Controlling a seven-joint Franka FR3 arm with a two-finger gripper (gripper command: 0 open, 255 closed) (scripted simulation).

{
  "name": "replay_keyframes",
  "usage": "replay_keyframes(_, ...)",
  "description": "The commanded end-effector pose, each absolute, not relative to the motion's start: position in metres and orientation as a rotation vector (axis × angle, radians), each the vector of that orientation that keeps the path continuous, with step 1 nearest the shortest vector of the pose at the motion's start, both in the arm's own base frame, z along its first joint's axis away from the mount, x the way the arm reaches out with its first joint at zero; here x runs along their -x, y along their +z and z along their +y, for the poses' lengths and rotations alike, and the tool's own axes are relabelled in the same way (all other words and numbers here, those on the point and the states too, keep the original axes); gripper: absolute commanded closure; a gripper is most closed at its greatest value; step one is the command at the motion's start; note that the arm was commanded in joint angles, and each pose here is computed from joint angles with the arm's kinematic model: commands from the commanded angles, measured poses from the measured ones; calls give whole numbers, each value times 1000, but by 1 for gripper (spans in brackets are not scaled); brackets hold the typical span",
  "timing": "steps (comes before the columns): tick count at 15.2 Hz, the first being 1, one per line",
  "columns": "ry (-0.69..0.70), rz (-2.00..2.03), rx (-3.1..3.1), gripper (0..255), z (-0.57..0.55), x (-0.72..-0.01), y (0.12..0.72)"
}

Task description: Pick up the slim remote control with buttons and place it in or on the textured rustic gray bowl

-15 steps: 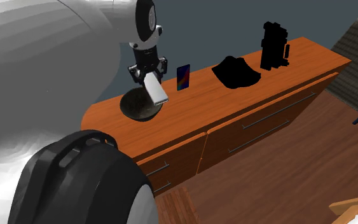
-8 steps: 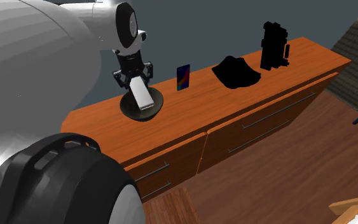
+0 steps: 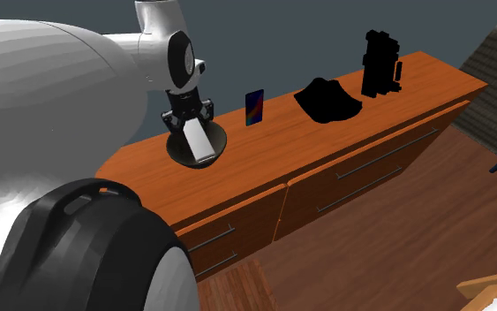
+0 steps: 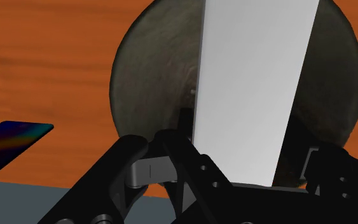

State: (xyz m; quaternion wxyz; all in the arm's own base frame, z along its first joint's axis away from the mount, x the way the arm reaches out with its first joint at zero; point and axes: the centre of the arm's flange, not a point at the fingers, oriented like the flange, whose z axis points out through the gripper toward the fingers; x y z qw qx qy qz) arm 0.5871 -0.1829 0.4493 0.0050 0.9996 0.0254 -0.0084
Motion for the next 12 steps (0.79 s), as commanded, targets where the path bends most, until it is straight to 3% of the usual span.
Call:
replay_keyframes(1, -25, 80, -3130, 255, -183, -587, 439)
replay_keyframes(10, -25, 80, -3130, 255, -183, -587, 432)
replay_keyframes(11, -25, 80, -3130, 0, -183, -587, 432)
replay_keyframes(12, -25, 80, -3130, 0, -183, -587, 433)
